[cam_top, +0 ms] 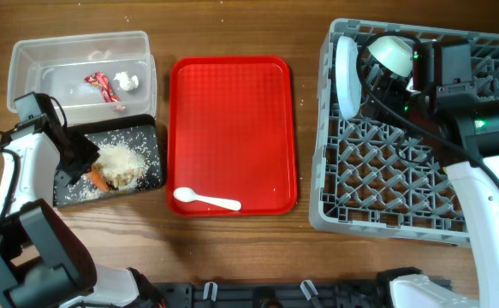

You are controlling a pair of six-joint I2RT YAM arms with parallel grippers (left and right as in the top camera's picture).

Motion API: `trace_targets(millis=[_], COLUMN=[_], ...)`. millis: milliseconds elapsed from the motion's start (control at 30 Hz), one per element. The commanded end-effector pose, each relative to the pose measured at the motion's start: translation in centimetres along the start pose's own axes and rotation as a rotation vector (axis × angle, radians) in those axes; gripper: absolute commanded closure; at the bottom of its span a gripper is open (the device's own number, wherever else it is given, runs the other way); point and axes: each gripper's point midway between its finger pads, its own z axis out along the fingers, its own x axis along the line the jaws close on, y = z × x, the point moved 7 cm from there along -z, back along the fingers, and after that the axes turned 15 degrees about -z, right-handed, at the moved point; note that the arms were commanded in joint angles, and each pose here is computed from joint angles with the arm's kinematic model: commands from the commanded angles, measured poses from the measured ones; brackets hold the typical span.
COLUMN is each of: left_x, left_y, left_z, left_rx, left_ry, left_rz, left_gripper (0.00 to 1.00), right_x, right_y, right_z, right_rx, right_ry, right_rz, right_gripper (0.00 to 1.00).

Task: Sort waste into correct bins and load items into the dishwasher rack
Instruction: 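Grasp the carrot with the left gripper and drop it on the black tray, then reach the right gripper to the white spoon and grasp it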

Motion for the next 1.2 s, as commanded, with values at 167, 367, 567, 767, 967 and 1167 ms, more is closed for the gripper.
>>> trace_targets(millis=[167, 367, 567, 767, 967, 1167], left_x=[-1.6, 0.7, 1.1, 1.3, 1.3, 1.3], left_y=[-1.0, -4.1, -4.6, -4.4, -4.3, -4.4], left_z=[-2.9, -6.2, -6.1, -6.1, -6.1, -6.0], left_rx=[0.090, 0.202, 0.229, 0.210, 0.205, 0.206], left_ry=[-0.202, -0.172, -0.147, -0.127, -0.127, -0.127], left_rz=[0.005, -0.001, -0.004, -0.003, -0.003, -0.003], left_gripper=[0.33, 0.17, 0.12, 0.11, 0.10, 0.10], right_x=[2.4, 10.6, 20.8, 28.3, 31.9, 34.4], right_y=[0.3, -2.0, -8.1, -12.9, -15.9, -18.2], right_z=[0.2, 0.5, 3.7, 6.4, 9.1, 11.6], right_rx=[-0.019, 0.013, 0.166, 0.134, 0.113, 0.082], right_ry=[0.216, 0.548, 0.721, 0.773, 0.740, 0.697], right_rz=[-0.224, -0.648, -1.044, -1.290, -1.391, -1.454], right_gripper=[0.16, 0.16, 0.15, 0.15, 0.16, 0.16])
